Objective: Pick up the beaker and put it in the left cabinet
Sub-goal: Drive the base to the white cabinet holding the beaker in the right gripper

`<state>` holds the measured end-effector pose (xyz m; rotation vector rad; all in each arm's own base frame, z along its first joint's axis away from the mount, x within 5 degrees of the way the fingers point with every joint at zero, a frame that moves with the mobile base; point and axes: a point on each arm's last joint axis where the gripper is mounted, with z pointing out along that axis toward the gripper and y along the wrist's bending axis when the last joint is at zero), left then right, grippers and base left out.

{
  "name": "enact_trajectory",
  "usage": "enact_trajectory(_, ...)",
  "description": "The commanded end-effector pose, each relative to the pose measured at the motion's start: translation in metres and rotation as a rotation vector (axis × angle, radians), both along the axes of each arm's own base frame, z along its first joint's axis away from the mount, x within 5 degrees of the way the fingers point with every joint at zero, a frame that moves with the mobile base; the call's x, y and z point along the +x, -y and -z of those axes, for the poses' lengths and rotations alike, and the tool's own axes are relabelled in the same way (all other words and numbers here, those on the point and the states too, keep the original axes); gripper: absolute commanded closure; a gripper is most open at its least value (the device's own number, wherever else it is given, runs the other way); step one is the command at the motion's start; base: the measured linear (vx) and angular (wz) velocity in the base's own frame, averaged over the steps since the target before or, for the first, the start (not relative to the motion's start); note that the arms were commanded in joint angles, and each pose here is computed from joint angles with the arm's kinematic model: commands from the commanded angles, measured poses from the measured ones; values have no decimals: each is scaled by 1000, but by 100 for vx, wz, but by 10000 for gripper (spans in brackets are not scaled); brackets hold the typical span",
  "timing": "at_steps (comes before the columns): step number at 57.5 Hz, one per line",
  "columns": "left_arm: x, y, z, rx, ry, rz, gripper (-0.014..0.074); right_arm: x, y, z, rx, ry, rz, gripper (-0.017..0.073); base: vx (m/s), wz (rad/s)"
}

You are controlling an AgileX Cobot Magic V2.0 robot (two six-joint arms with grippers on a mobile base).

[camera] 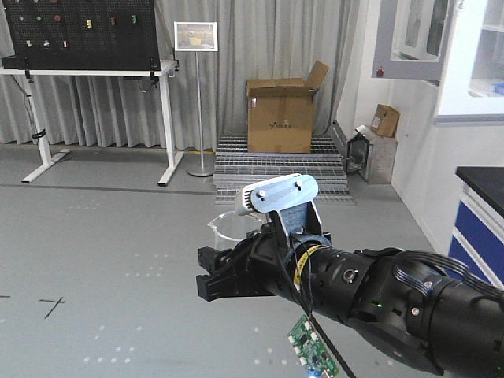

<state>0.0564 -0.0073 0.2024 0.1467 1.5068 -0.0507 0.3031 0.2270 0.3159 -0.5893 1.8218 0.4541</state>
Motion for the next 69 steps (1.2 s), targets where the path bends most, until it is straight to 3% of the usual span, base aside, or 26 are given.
enact_trajectory(1,-1,0,-3,-22,83,-1,592,-6,0,-34,92,107,-37,568,72,3)
enact_trajectory(69,-1,0,-3,-22,84,-1,592,-4,0,-30,83,96,-32,568,69,3)
